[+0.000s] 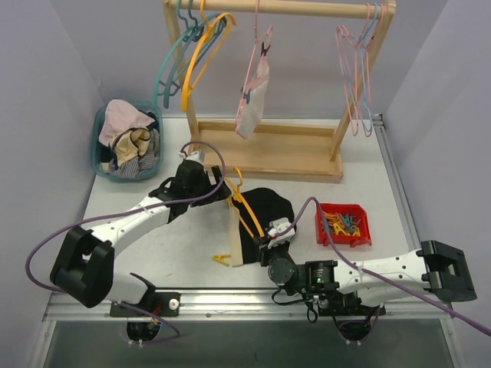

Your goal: Remove the underwear clipped to the hanger

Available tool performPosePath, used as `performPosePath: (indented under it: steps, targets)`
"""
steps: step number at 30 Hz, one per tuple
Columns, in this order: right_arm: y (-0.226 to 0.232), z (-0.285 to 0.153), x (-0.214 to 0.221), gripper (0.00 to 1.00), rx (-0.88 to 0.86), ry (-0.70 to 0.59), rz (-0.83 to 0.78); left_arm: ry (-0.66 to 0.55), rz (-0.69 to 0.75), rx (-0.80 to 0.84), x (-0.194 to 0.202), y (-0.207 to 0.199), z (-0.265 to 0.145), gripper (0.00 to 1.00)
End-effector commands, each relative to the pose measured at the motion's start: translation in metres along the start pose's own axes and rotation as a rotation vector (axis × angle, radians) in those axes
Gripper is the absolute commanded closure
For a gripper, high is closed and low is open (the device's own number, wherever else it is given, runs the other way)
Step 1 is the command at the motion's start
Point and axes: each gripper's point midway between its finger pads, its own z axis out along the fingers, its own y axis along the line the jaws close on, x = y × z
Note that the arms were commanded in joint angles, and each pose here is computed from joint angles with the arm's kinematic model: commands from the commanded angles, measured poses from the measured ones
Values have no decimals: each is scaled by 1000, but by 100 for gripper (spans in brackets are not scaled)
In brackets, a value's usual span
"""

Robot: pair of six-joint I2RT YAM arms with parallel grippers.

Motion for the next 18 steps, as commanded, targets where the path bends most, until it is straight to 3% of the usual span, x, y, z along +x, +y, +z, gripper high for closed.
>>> performPosePath:
  steps: [1,11,18]
  targets:
    - [5,0,-23,100,1,-51,64,-53,28,-11,-16,-3,14,6]
    - [-1,-4,-30,100,11,-71,97,-47,17,-56,-15,9,39,3]
    - [-12,-7,-37,100,48,-95,125,-18,-22,-94,8,34,41,0]
